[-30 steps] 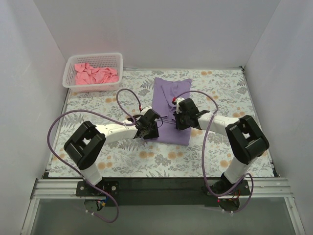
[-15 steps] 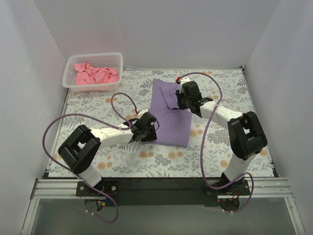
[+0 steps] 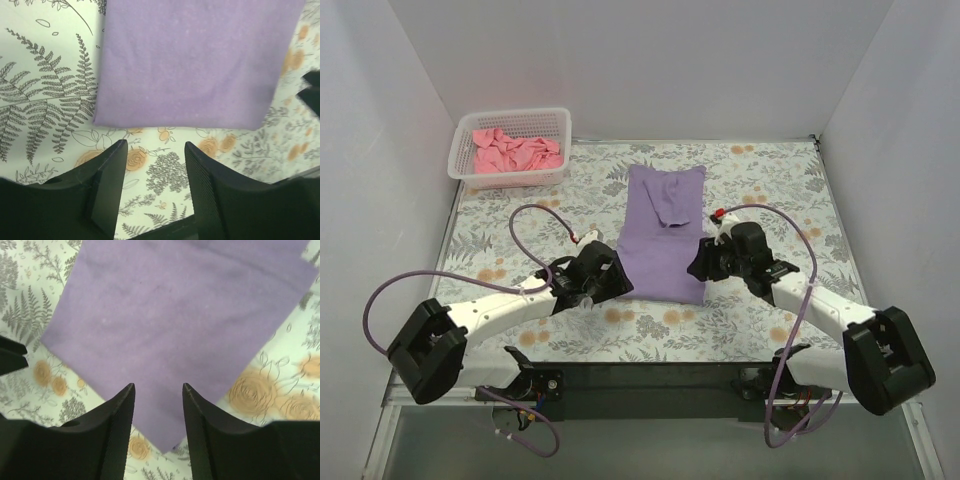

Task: Fold and stack the t-shirts
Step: Fold the tshirt

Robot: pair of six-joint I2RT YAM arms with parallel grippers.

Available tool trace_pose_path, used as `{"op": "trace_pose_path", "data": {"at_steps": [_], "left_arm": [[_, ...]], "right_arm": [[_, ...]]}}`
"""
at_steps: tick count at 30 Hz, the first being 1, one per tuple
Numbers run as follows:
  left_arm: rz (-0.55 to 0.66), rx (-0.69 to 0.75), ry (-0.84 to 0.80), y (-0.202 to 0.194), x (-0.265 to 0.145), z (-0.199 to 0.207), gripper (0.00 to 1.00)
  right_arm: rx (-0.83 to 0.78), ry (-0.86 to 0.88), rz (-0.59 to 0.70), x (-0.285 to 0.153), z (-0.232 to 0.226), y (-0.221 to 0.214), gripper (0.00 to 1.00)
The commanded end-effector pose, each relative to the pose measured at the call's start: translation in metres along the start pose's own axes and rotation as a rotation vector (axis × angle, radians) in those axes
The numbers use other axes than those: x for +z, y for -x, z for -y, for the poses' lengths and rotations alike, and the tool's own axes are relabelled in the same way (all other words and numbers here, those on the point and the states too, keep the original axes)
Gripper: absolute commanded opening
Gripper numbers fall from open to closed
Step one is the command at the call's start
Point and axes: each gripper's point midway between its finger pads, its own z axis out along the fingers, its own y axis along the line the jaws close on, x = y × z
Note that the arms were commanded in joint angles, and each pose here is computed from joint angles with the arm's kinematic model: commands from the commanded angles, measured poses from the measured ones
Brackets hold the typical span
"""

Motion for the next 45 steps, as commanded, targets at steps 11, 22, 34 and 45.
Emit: {"op": "trace_pose_path", "data": {"at_steps": [11,22,34,45], "left_arm": [[0.014,-0.072,0.119,0.002,0.014,-0.044,0.66],[-0.086,-0.052,0.137,-0.013,0.031,-0.046,0.45],[-0.153,-0.051,0.219,-0.031,0.026,-0.066,0.2],[-0.15,-0.038,0.234,-0.033,0.024,-0.069,0.0]], "right_arm": [[0.285,0.023,0.028,-0.034,0.0,-0.06,0.7],[0.326,0.014,0.005,-0.03,0.003,-0.07,0.7],[0.393,-0.02,-0.036,-0.026,0.008,-0.082,0.69],[0.47,-0.06,-0.163,-0.018,0.012,-0.111,0.63]]}}
